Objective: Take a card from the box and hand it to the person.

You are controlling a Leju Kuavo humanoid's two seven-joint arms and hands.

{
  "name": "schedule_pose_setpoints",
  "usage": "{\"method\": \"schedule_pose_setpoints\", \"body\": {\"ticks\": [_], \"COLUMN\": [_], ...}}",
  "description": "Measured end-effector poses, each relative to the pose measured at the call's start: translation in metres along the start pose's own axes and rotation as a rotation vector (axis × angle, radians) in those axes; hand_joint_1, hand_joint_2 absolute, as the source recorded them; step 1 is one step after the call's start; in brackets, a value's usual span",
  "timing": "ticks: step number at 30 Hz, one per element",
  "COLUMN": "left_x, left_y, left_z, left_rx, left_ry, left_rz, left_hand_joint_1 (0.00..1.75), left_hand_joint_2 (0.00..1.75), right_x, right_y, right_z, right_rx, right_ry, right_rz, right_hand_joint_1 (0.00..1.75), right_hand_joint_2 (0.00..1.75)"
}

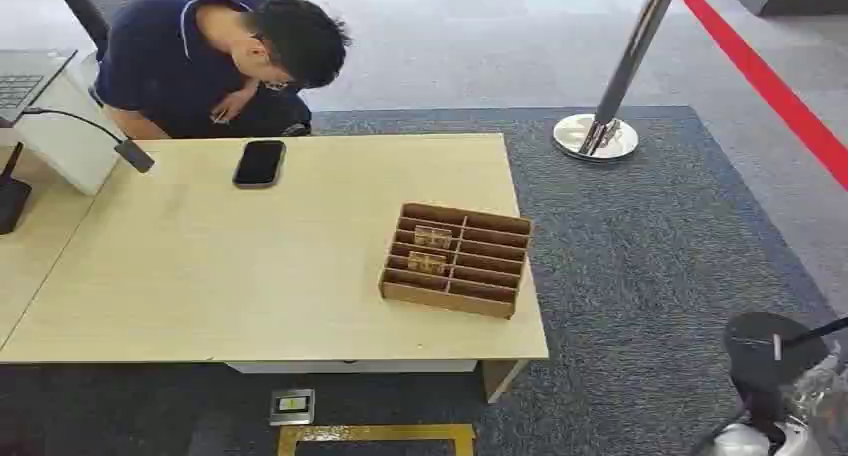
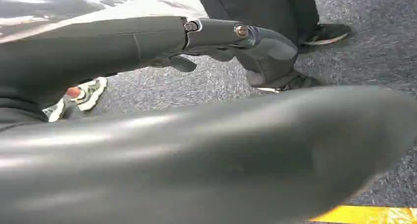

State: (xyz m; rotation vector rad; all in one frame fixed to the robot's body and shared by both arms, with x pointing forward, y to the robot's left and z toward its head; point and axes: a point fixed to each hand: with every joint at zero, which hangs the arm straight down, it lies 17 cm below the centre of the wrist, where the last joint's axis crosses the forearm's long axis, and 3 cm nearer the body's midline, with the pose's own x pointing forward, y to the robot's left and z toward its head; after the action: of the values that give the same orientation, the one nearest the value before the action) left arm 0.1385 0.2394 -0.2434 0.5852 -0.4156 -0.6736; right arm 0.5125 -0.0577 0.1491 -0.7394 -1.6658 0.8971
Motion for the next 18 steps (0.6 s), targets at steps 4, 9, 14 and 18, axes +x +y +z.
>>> {"method": "schedule_pose_setpoints", "body": {"ticks": [4,9,14,18], "left_x": [0.0,0.0,-0.0001,-0.0001], "left_y": [0.0,0.0,0.0001,0.0001], "left_z": [0.0,0.0,0.0,0.0], "left_rx": [0.0,0.0,0.0,0.0], "left_ry": [0.0,0.0,0.001,0.001], "left_rz": [0.0,0.001,0.001,0.001], "left_hand_joint_1": [0.0,0.0,0.0,0.0], "left_hand_joint_2": [0.0,0.0,0.0,0.0], "right_x": [0.0003,0.0006,0.0008,0.0009], "right_y": [0.0004,0.0008,0.002,0.0019], "right_z": [-0.0002,-0.0003,-0.0003,-0.0005], "right_rx": [0.002,0.004,0.008,0.008], "right_ry": [0.0,0.0,0.001,0.001], "right_rz": [0.001,0.002,0.003,0.003], "right_hand_joint_1": [0.37,0.37,0.37,0.37], "right_hand_joint_2": [1.75,1.75,1.75,1.75]}}
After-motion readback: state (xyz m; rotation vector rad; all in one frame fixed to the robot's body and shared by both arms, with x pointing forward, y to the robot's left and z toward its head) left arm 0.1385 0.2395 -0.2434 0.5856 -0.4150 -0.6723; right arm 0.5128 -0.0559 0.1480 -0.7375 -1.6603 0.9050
